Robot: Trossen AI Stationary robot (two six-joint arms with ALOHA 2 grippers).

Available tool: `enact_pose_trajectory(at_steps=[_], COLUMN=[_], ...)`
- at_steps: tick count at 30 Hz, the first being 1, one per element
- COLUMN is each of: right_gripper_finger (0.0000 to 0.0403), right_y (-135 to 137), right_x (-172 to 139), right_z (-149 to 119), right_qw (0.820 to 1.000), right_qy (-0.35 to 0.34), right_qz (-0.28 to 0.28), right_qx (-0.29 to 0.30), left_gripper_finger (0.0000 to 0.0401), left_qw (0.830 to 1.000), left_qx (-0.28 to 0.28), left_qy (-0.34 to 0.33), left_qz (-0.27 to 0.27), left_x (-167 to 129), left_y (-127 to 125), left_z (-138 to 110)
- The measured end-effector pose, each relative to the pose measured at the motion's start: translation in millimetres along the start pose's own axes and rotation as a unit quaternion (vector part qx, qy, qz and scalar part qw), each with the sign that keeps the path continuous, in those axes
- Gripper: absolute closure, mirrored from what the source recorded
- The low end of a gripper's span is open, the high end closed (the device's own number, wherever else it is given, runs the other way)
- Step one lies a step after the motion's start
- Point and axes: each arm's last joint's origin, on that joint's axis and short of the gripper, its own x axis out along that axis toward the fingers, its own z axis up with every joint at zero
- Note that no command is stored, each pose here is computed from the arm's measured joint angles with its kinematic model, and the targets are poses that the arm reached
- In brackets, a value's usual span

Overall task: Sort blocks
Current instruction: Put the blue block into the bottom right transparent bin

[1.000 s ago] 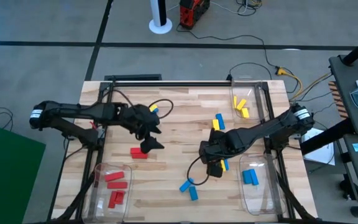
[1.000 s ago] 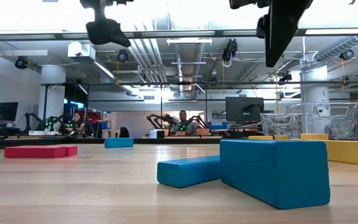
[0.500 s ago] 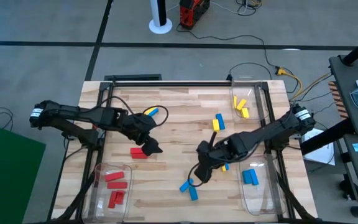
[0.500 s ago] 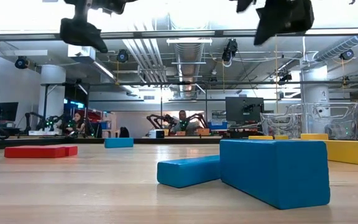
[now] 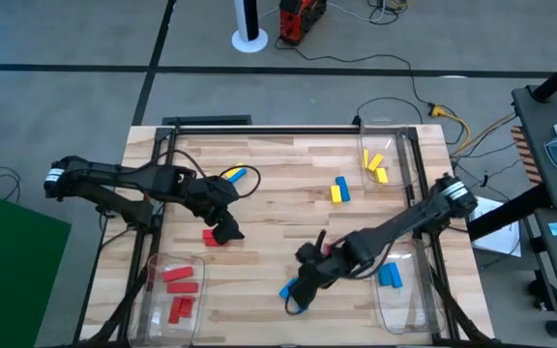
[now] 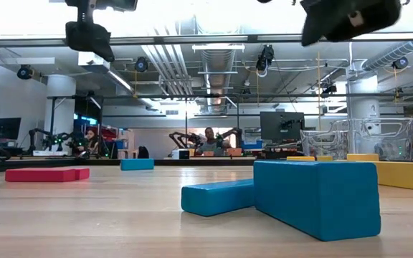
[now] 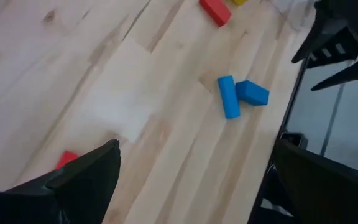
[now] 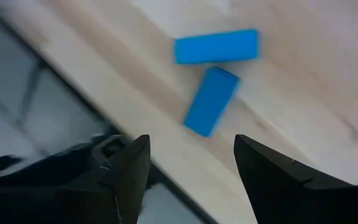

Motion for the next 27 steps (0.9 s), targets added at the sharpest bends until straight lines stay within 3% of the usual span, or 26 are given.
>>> enact_pose_trajectory(at_steps=[7, 15, 27], right_gripper_finger=[0.0179, 0.0179, 0.0179], right_y=[10.5, 31.6, 33.3], right_x=[30.8, 60.1, 98.8], right_z=[1.3, 6.4, 8.0], right_qw=[0.995, 0.986, 0.975], right_qy=[0.031, 0.051, 0.077], right_qz=[-0.092, -0.154, -0.200], right_qx=[0.025, 0.041, 0.058], left_gripper_finger=[0.0007, 0.0007, 0.0007], left_qw=[0.999, 0.998, 0.998], left_qx=[0.038, 0.057, 0.069], left_qy=[-0.001, 0.004, 0.005], left_qz=[0.003, 0.009, 0.010], left_x=[-5.3, -5.2, -5.0], left_y=[1.3, 2.4, 2.6], left_z=[-2.4, -3.3, -3.4])
